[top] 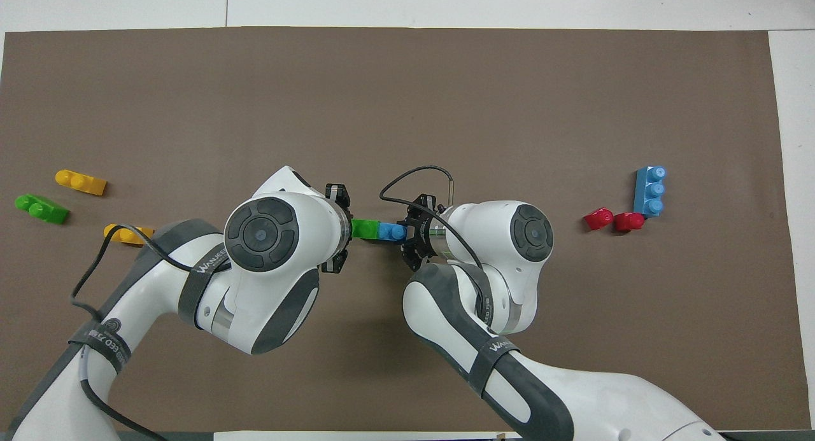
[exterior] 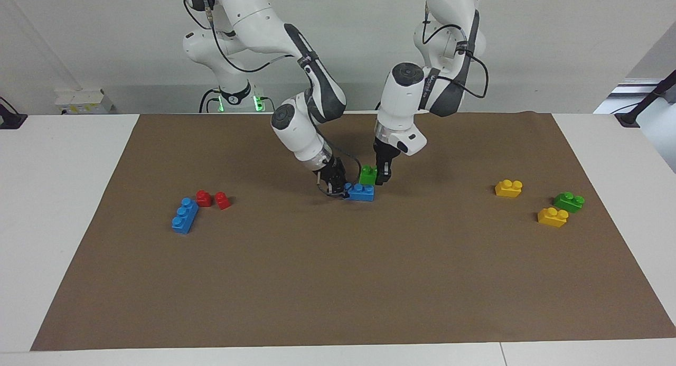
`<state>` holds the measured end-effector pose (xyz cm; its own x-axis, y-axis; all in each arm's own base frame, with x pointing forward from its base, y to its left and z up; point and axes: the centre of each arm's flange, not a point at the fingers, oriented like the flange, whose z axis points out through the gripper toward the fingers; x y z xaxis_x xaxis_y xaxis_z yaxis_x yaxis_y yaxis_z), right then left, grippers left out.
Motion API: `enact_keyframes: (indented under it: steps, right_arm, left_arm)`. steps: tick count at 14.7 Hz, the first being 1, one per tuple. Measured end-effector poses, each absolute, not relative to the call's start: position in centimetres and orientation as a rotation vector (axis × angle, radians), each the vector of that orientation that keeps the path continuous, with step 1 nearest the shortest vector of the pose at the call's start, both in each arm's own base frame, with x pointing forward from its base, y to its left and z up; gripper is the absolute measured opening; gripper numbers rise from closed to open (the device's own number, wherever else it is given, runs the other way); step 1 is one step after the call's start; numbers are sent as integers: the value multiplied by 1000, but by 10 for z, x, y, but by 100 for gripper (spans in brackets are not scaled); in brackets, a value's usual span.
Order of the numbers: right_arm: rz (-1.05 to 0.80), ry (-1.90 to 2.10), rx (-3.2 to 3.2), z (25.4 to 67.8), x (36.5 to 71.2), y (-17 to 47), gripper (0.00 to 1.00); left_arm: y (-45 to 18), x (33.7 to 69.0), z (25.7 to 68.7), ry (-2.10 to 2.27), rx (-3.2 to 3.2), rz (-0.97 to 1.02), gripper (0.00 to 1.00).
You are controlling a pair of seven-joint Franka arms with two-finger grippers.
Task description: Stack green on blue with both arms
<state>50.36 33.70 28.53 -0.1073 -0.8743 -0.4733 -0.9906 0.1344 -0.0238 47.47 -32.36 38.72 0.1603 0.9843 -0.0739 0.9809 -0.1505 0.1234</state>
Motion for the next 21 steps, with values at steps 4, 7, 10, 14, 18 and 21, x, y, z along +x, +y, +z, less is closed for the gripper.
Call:
enact_keyframes:
  steps: [4,7,10,14,18,21]
  right_arm:
    - [418,2044,-1794,285,504,337,35]
    - [417,2044,-1793,285,504,337,35]
    - [416,2044,-1793,285,504,337,35]
    - [416,2044,-1793,285,503,337,35]
    - [416,2044,-1793,285,503,337,35]
    - [416,2044,-1793,285,503,337,35]
  left_arm:
    - [-328,474,375,1938,2292,36,34]
    - [-330,468,368,1935,2309,33,34]
    - [-339,462,357,1912,2339,37,34]
    - [-343,462,357,1903,2329,50,34]
    - [-343,463,356,1875,2359,97,34]
    - [-343,463,356,1863,2372,119,34]
